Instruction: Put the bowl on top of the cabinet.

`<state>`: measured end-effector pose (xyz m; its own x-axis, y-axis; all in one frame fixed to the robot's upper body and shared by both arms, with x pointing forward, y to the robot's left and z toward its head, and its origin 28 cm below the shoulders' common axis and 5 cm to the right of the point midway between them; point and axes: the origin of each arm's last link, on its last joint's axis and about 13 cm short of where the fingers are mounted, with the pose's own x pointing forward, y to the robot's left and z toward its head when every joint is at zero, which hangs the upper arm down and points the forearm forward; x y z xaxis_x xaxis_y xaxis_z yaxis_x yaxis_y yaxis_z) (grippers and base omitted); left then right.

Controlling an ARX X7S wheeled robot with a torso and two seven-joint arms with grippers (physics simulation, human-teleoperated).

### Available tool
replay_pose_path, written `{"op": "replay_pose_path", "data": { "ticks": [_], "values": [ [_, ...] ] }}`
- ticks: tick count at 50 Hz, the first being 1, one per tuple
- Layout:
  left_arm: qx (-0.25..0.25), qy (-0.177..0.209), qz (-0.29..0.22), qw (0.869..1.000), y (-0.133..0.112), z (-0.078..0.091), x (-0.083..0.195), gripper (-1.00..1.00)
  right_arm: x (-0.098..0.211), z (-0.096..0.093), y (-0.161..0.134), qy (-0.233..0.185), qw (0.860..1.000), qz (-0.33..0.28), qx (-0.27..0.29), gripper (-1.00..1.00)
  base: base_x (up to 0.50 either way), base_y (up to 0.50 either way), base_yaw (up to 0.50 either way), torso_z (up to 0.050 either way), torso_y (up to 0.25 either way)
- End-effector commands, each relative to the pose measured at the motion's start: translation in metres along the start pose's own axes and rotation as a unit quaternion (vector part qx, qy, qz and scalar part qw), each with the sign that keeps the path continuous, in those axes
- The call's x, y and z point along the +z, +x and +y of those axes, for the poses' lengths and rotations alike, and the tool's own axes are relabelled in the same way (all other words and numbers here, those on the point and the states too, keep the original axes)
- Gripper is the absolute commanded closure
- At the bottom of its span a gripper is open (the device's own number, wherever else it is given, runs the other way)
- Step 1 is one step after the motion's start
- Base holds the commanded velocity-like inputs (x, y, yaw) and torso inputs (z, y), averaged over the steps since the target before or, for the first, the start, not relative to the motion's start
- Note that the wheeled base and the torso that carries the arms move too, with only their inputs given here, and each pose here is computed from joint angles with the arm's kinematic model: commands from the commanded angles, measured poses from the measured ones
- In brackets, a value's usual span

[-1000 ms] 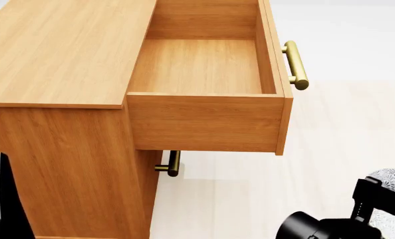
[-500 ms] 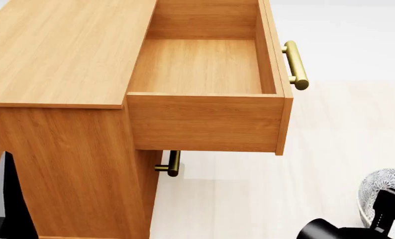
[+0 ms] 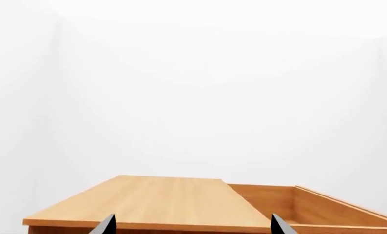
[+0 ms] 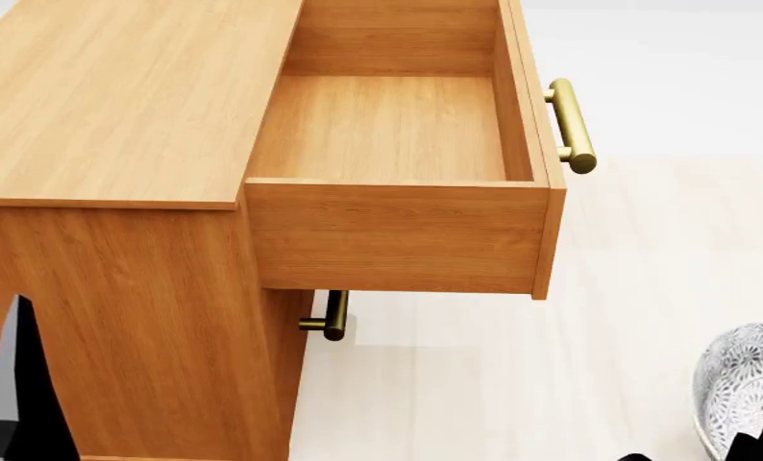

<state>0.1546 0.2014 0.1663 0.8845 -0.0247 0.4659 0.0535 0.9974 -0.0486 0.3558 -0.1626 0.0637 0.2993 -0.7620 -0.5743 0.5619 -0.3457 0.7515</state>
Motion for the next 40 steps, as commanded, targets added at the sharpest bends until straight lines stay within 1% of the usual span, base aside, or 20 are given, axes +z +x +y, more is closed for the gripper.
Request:
{"op": "replay_pose_path", "data": {
  "ticks": [1,9,15,16,18,19,20,21,22,24,28,33,40],
  "values": [
    [-0.001,0.000,0.001,1.000,0.000,0.000,0.000,-1.00,-0.003,-0.011,0.008,-0.005,1.000,0.008,-0.020,1.00,0.00,0.00,0.00,0.000,0.000],
    [-0.002,-0.001,0.002,1.000,-0.001,-0.001,0.000,-1.00,-0.005,-0.014,0.011,-0.008,1.000,0.007,-0.024,1.00,0.00,0.00,0.00,0.000,0.000],
    [-0.003,-0.001,0.002,1.000,-0.001,-0.002,0.000,-1.00,-0.001,-0.013,0.011,0.005,1.000,0.010,-0.025,1.00,0.00,0.00,0.00,0.000,0.000],
    [-0.003,-0.001,0.002,1.000,-0.001,-0.002,-0.001,-1.00,0.001,-0.012,0.010,0.019,0.999,0.022,-0.026,1.00,0.00,0.00,0.00,0.000,0.000],
    [-0.003,-0.001,0.002,1.000,-0.001,-0.002,0.000,-1.00,0.003,-0.011,0.008,0.022,0.999,0.026,-0.022,1.00,0.00,0.00,0.00,0.000,0.000],
    [-0.003,-0.001,0.002,1.000,-0.001,-0.002,0.000,-1.00,0.004,-0.010,0.008,0.028,0.999,0.037,-0.024,1.00,0.00,0.00,0.00,0.000,0.000],
    [-0.003,-0.001,0.002,1.000,-0.001,-0.002,0.000,-1.00,0.005,-0.009,0.007,0.030,0.998,0.043,-0.017,1.00,0.00,0.00,0.00,0.000,0.000],
    [-0.003,-0.001,0.002,1.000,-0.001,-0.002,0.000,-1.00,0.007,-0.008,0.005,0.043,0.997,0.070,-0.001,1.00,0.00,0.00,0.00,0.000,0.000],
    [-0.003,-0.001,0.002,1.000,-0.001,-0.002,0.000,-1.00,0.008,-0.008,0.004,0.041,0.995,0.085,0.010,1.00,0.00,0.00,0.00,0.000,0.000],
    [-0.003,-0.001,0.001,1.000,-0.001,-0.002,0.001,-1.00,0.008,-0.006,0.003,0.036,0.997,0.072,0.007,1.00,0.00,0.00,0.00,0.000,0.000],
    [-0.004,-0.001,0.001,1.000,-0.001,-0.002,0.001,-1.00,0.010,0.000,-0.002,0.038,0.995,0.082,0.028,1.00,0.00,0.00,0.00,0.000,0.000],
    [-0.003,-0.002,0.000,1.000,-0.001,-0.002,0.002,-1.00,0.014,0.004,-0.006,0.045,0.995,0.089,0.032,1.00,0.00,0.00,0.00,0.000,0.000],
    [-0.003,-0.002,-0.001,1.000,-0.002,-0.002,0.003,-1.00,0.022,0.022,-0.023,0.053,0.992,0.091,0.062,1.00,0.00,0.00,0.00,0.000,0.000]
  ]
}}
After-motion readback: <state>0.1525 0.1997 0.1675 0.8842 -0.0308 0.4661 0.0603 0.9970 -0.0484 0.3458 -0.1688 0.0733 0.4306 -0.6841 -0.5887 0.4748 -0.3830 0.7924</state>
